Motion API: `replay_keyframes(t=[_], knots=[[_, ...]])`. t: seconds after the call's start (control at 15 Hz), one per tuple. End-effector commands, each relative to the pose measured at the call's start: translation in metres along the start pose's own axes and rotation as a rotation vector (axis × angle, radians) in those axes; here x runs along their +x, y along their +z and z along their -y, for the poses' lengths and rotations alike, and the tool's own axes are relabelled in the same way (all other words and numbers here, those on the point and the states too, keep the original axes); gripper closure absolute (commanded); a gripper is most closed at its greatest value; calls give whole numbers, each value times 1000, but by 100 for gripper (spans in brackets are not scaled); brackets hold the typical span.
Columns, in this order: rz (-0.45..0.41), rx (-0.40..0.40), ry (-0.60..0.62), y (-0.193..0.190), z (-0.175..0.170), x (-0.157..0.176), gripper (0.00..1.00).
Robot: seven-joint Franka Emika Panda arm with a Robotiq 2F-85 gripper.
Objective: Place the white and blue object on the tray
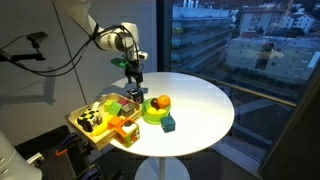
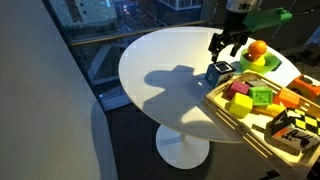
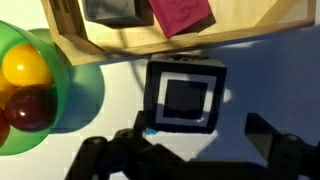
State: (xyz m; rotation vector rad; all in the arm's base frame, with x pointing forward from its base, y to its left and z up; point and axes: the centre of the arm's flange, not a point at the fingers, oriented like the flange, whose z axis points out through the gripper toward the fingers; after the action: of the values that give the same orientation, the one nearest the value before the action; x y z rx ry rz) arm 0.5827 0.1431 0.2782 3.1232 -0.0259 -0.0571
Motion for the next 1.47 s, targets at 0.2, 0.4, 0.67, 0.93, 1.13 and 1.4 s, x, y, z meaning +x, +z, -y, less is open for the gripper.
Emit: replay_keyframes(t=[0.2, 0.4, 0.67, 0.93, 1.13, 1.4], knots=[[16, -35, -4, 16, 16, 19, 0], [21, -50, -7, 23, 18, 20, 0], [18, -75, -18, 27, 18, 20, 0], [16, -96, -21, 28, 18, 19, 0], [20, -104, -21, 32, 17, 18, 0], [26, -118, -17, 39, 13, 19, 0]])
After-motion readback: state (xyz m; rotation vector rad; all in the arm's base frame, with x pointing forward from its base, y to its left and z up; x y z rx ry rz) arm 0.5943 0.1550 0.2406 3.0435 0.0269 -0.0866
